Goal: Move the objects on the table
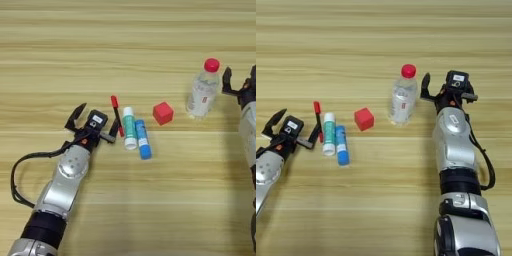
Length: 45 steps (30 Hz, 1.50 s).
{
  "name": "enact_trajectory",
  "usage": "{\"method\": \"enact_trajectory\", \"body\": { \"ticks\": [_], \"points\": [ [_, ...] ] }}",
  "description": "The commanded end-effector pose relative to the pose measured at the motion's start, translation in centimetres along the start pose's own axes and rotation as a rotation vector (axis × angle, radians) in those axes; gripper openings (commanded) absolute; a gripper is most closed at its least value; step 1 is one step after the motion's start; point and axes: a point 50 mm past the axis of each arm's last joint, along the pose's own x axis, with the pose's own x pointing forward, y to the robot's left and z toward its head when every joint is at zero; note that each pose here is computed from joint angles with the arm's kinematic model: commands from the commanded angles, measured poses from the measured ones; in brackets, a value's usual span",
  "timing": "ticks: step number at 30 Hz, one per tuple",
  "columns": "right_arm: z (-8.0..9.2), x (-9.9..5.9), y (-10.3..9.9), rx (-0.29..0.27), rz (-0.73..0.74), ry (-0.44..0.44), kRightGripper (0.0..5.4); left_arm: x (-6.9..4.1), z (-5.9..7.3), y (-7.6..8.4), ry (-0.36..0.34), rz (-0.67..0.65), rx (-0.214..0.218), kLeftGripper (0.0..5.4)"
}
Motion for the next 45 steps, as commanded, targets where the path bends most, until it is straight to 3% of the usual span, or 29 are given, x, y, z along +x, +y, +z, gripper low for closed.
{"method": "enact_trajectory", "body": {
  "ticks": [1, 13, 20, 25, 35, 39, 45],
  "points": [
    [0.3, -0.1, -0.7, 0.002, -0.038, -0.002, 5.37, 0.0, -0.2, 0.8, 0.013, 0.044, -0.006, 5.40],
    [1.1, -0.2, -1.4, 0.018, -0.077, -0.041, 5.37, 0.1, 0.4, 3.2, -0.030, 0.153, -0.037, 5.40],
    [3.6, -1.1, -1.6, 0.013, -0.081, -0.161, 5.37, 0.0, 1.8, 6.3, -0.148, 0.295, -0.110, 5.40],
    [5.4, -2.8, -1.1, -0.007, -0.056, -0.256, 5.37, 0.1, 1.0, 7.6, -0.132, 0.368, -0.127, 5.40],
    [8.8, -8.1, 2.5, -0.009, 0.201, -0.348, 5.37, 0.5, -0.7, 7.4, -0.062, 0.373, -0.149, 5.40],
    [9.0, -9.7, 4.6, -0.022, 0.361, -0.322, 5.37, 0.5, -1.0, 7.4, -0.047, 0.376, -0.158, 5.40],
    [6.8, -10.8, 6.3, -0.036, 0.521, -0.180, 5.37, 0.6, -1.0, 7.3, -0.045, 0.374, -0.160, 5.40]
  ]
}}
